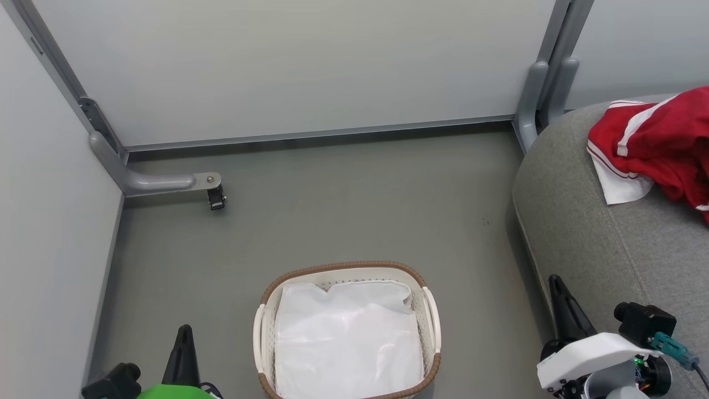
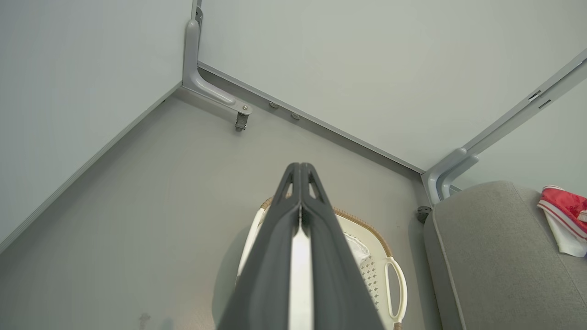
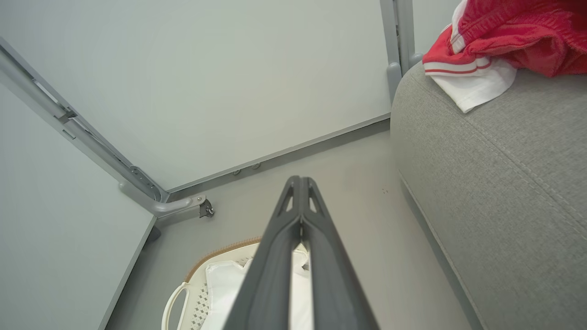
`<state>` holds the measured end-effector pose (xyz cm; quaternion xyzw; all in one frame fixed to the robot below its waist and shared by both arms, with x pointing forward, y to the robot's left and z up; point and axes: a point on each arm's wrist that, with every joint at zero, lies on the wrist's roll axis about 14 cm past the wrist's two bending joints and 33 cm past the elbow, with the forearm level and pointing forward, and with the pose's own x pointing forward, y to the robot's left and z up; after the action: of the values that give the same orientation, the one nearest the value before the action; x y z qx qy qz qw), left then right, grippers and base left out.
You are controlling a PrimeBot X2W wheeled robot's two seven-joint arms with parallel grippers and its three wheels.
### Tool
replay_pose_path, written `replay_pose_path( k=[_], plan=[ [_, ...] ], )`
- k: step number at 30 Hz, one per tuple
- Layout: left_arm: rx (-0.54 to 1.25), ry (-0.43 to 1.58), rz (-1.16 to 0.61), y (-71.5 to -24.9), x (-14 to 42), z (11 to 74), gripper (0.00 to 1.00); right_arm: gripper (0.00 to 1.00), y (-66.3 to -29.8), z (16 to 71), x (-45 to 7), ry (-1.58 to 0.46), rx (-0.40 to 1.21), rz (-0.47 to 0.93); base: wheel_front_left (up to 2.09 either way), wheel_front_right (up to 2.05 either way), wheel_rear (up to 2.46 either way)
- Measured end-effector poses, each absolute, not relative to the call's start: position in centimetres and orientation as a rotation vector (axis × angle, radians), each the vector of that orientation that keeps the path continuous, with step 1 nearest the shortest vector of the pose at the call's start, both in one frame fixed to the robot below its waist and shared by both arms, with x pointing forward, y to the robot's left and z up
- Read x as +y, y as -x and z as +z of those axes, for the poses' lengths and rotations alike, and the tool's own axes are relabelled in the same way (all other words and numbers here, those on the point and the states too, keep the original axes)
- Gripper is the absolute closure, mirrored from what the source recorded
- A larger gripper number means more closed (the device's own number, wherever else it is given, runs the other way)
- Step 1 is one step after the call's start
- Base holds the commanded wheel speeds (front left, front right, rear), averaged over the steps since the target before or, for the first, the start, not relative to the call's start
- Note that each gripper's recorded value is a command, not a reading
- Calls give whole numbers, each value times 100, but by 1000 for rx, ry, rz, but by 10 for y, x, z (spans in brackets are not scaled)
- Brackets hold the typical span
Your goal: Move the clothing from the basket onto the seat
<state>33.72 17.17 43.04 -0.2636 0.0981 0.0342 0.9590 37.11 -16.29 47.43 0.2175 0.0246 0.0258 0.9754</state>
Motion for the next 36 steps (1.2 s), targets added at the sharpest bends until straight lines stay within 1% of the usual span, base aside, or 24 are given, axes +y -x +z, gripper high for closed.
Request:
replay_pose_path(
  k=[15,36],
  plan=[
    [189,742,103,-349,179,439,100,100,-375,476,-174,-669,63,-2,0,0,0],
    [159,992,119,-361,187,452,100,100,-378,479,-184,-933,66,-40,0,0,0]
  ],
)
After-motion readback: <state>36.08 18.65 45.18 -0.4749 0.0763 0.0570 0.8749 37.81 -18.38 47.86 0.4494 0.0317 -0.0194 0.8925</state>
